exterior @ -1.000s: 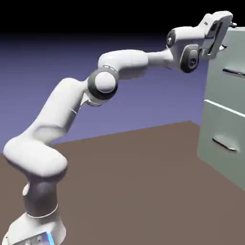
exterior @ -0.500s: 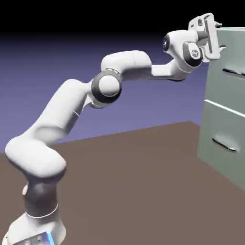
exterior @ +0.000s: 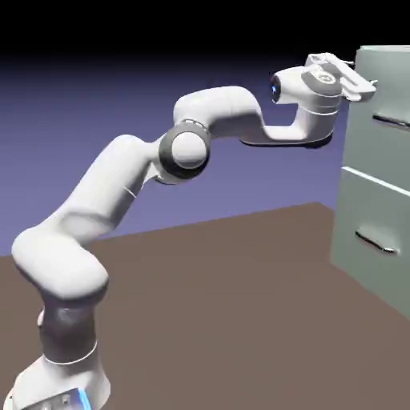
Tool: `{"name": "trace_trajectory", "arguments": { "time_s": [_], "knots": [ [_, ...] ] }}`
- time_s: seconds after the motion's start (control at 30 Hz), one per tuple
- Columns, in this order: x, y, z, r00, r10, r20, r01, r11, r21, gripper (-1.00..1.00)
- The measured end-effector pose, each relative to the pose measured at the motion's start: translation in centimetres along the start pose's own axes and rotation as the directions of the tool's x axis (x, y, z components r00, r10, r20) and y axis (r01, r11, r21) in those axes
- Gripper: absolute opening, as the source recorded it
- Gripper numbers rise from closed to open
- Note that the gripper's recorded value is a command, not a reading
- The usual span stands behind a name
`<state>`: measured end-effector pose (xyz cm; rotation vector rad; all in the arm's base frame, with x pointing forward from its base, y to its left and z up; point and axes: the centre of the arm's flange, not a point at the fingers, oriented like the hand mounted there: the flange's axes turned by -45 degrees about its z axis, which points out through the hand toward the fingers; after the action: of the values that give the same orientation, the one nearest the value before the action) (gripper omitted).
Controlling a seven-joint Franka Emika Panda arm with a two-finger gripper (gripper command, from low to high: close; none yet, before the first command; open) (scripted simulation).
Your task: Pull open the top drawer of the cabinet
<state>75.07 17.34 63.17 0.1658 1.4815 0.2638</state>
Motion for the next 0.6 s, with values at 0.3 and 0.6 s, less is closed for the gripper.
{"name": "trace_trajectory", "arguments": {
  "time_s": [0.3,0.6],
  "knots": [
    [2.7,-1.6,0.0,0.897,-0.442,-0.01,0.442,0.897,-0.022,0.0],
    [4.9,-4.6,0.0,0.61,-0.792,-0.019,0.792,0.61,-0.04,0.0]
  ]
}}
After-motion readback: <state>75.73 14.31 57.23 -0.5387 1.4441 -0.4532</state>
